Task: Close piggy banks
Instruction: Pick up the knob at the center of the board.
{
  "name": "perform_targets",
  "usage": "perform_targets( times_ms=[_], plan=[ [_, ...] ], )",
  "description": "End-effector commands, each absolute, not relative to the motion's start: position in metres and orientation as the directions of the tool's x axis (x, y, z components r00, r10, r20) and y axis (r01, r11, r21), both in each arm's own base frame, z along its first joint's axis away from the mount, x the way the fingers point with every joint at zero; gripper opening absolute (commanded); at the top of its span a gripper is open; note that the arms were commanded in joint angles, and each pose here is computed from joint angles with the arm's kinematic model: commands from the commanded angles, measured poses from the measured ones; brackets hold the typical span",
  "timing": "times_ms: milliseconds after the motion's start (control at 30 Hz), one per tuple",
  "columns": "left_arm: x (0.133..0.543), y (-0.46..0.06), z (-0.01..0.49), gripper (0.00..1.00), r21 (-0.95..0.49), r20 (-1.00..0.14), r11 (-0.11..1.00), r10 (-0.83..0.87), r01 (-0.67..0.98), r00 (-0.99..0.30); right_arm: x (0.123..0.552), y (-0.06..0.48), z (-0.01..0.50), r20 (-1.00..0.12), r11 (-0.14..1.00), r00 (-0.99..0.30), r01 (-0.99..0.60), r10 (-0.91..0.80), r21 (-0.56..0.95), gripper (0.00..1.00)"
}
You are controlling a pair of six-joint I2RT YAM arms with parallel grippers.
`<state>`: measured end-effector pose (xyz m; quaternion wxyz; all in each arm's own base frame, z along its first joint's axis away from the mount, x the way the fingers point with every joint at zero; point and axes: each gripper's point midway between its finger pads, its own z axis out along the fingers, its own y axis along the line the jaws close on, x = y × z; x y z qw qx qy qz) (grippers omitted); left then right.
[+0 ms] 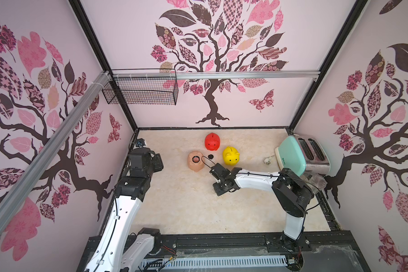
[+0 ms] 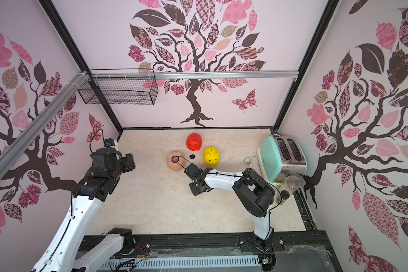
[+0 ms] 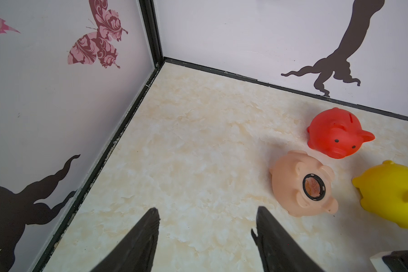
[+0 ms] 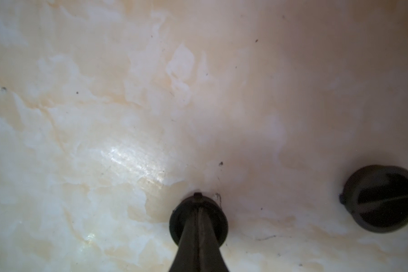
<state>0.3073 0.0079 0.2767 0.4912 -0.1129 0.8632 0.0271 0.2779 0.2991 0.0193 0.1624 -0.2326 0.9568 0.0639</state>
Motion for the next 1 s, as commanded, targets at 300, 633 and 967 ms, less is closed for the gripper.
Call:
perform_targets(
  times_ms=[300, 633, 967],
  plan=[
    [0.308, 0.005, 0.278, 0.67, -0.060, -0.852, 0.977, -0.156, -0.203, -0.499, 0.266, 0.292, 0.003, -0.259, 0.862, -0.839, -0.505, -0.477, 0.046, 0.00],
    [0.308, 0.005, 0.277, 0.67, -0.055, -0.851, 0.977, -0.153, -0.204, -0.502, 0.274, 0.280, 0.010, -0.286, 0.911, -0.872, -0.413, -0.398, -0.008, 0.00],
    [0.308, 0.005, 0.277, 0.67, -0.055, -0.852, 0.978, -0.152, -0.203, -0.501, 0.270, 0.282, 0.013, -0.275, 0.920, -0.887, -0.392, -0.371, 0.023, 0.00]
  ],
)
